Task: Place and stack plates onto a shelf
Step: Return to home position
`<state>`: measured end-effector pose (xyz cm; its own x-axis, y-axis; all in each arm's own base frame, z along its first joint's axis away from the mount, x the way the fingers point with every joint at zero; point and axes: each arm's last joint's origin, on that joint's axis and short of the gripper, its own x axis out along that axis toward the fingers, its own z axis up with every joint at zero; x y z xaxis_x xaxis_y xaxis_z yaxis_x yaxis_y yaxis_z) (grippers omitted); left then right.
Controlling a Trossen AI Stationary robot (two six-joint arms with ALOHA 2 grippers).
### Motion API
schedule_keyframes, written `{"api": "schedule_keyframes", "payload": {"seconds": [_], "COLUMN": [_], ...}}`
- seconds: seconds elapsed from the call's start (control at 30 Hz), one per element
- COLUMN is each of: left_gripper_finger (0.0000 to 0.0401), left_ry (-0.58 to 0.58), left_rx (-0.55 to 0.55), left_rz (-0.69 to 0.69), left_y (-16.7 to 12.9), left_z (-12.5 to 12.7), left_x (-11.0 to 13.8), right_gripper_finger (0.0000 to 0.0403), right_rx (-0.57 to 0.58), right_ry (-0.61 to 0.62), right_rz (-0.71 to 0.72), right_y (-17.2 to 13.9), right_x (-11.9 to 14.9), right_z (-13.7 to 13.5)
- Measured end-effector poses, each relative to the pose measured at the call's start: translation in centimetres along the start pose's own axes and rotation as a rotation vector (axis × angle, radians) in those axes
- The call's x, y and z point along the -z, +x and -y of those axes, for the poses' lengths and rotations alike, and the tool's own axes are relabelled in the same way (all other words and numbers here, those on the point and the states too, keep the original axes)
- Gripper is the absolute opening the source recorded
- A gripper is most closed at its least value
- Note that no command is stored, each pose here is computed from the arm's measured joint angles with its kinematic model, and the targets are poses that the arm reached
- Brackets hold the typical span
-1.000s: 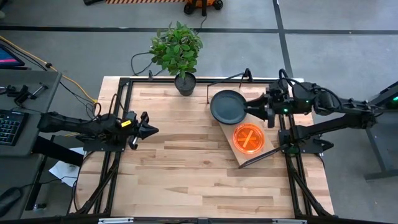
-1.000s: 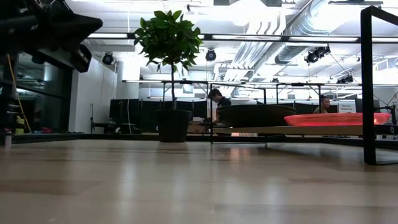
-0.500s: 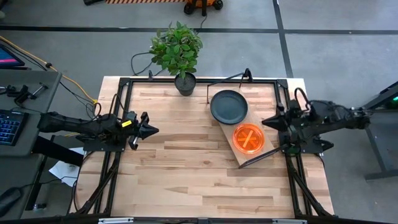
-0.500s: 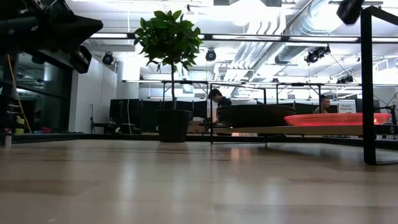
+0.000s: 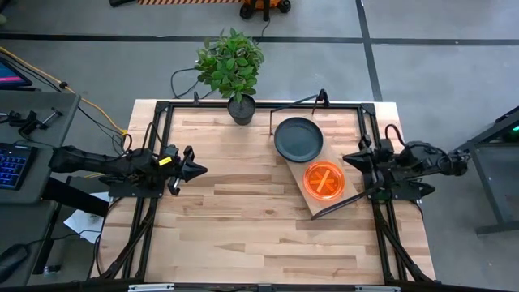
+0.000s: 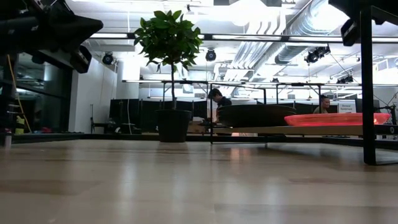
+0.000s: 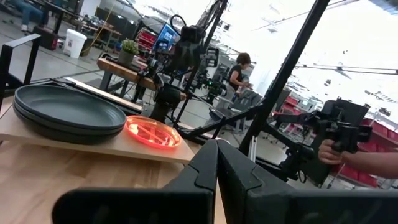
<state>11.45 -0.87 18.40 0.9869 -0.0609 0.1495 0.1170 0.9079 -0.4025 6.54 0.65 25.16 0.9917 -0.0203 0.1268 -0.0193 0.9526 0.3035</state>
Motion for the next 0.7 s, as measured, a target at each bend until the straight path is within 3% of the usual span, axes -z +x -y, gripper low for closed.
{"api": "schedule_keyframes", "payload": {"seconds": [0.17,0.53,0.7], "left_gripper_finger": [0.0001,0.0001,0.0001], "left_ry": [0.0,0.001,0.001], "left_rx": [-0.005,-0.014,-0.014], "left_rz": [-0.013,-0.022,-0.022], "left_y": [0.0,0.0,0.0], "left_z": [0.0,-0.1,-0.1], "left_x": [0.1,0.2,0.2], "right_gripper_finger": [0.0,0.0,0.0], "right_rx": [0.031,-0.021,-0.077], "right_ry": [-0.059,-0.071,-0.087], "right_rz": [0.01,0.057,0.026], "right_y": [0.6,2.0,2.0], "right_x": [1.8,6.7,7.1], "right_z": [0.5,1.5,1.4]}}
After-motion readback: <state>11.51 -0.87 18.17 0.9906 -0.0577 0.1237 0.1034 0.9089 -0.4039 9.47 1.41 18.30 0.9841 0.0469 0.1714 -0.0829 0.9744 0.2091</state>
